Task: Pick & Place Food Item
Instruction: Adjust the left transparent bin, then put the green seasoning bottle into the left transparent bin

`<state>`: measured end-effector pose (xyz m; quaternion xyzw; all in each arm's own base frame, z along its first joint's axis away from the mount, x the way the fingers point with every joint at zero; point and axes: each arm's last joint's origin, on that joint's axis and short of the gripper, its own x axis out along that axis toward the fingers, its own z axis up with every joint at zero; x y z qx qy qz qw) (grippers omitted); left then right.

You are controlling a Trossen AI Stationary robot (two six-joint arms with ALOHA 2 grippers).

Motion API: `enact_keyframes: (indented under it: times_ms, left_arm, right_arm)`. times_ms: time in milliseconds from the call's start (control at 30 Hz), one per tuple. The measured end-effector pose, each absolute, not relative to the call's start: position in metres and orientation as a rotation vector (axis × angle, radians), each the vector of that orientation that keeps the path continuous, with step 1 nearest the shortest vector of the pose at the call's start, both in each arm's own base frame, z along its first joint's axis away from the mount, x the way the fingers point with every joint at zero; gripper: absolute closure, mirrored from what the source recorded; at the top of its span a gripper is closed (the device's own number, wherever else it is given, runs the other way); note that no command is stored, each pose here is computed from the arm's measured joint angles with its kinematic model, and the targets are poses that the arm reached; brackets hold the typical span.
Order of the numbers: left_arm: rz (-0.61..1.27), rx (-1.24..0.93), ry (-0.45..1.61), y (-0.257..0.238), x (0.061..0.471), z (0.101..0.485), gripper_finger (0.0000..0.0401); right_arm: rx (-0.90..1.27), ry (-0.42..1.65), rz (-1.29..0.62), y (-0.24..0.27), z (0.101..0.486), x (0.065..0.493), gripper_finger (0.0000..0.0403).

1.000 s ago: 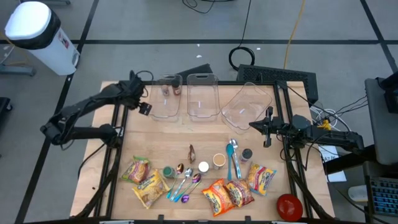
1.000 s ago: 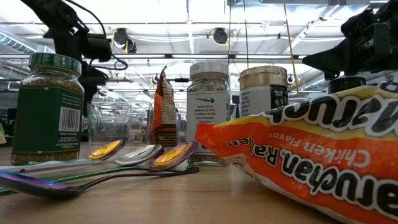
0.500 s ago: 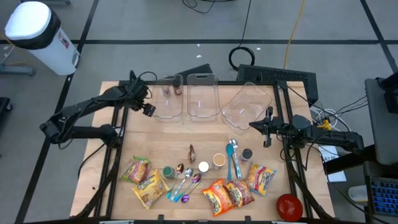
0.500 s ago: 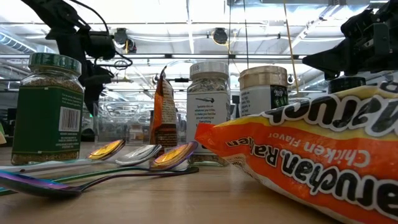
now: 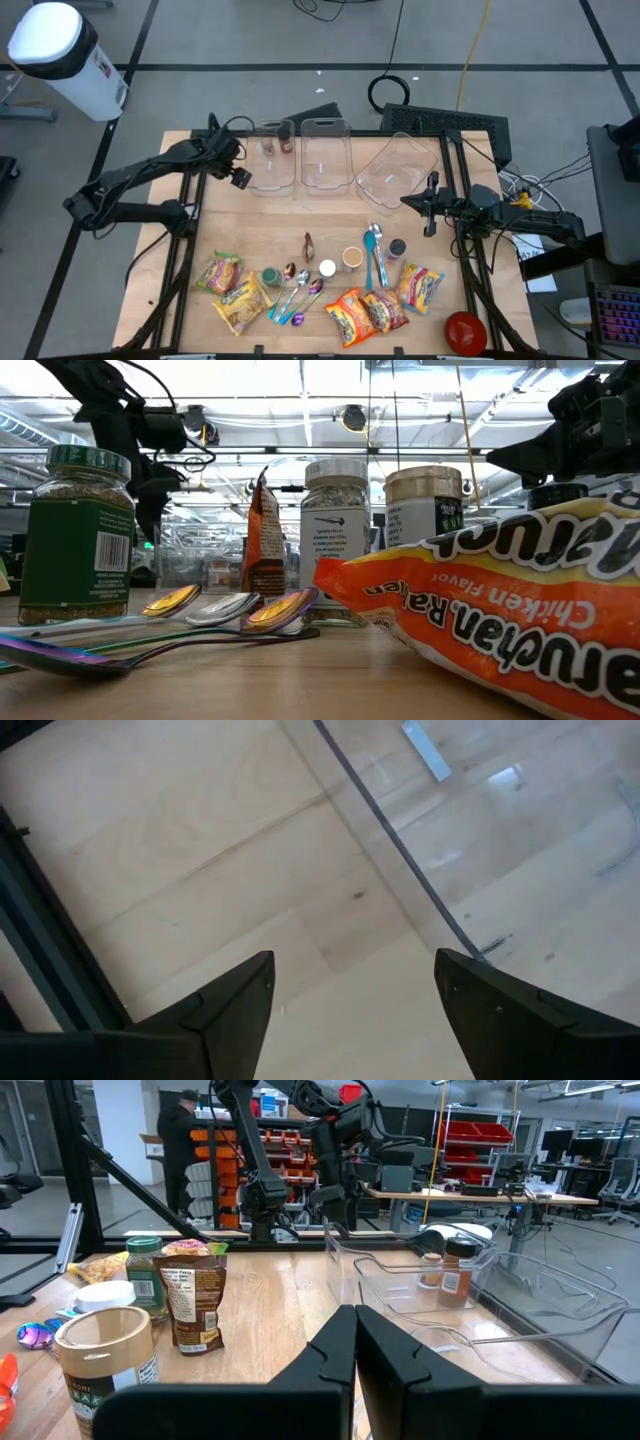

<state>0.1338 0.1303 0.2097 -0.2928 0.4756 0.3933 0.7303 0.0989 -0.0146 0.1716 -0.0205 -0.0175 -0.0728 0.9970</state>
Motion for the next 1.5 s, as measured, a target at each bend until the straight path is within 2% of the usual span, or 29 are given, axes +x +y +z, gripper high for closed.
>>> enact_keyframes:
  times_ms: [200, 367, 500, 733, 1033, 1233, 1367, 1500]
  left_arm:
    - [0.837, -0.588, 0.996, 0.121, 0.124, 0.234, 0.0127]
    - [0.806, -0.478, 0.835, 0.107, 0.112, 0.265, 0.0127]
    - [0.687, -0.34, 0.654, 0.095, 0.107, 0.28, 0.0127]
    - [0.317, -0.225, 0.418, 0.075, 0.114, 0.271, 0.0127]
    - [0.239, -0.425, 0.393, 0.071, 0.125, 0.24, 0.0128]
    - [-0.068, -0.426, 0.259, 0.055, 0.142, 0.255, 0.0127]
    - [-0.286, -0.268, 0.184, 0.029, 0.153, 0.265, 0.0127]
    - [-0.453, -0.115, 0.196, -0.001, 0.161, 0.269, 0.0127]
  right_arm:
    - [-0.041, -0.035, -0.146, -0.015, 0.172, 0.099, 0.0403]
    - [-0.041, -0.035, -0.146, -0.015, 0.172, 0.099, 0.0403]
    - [-0.041, -0.035, -0.146, -0.015, 0.171, 0.099, 0.0403]
    - [-0.041, -0.035, -0.146, -0.015, 0.172, 0.099, 0.0403]
    - [-0.041, -0.035, -0.146, -0.015, 0.172, 0.099, 0.0403]
    - [-0.041, -0.035, -0.146, -0.015, 0.172, 0.099, 0.0403]
    - [-0.041, -0.035, -0.146, -0.015, 0.172, 0.099, 0.0403]
    - [-0.041, -0.035, -0.146, -0.015, 0.172, 0.099, 0.0403]
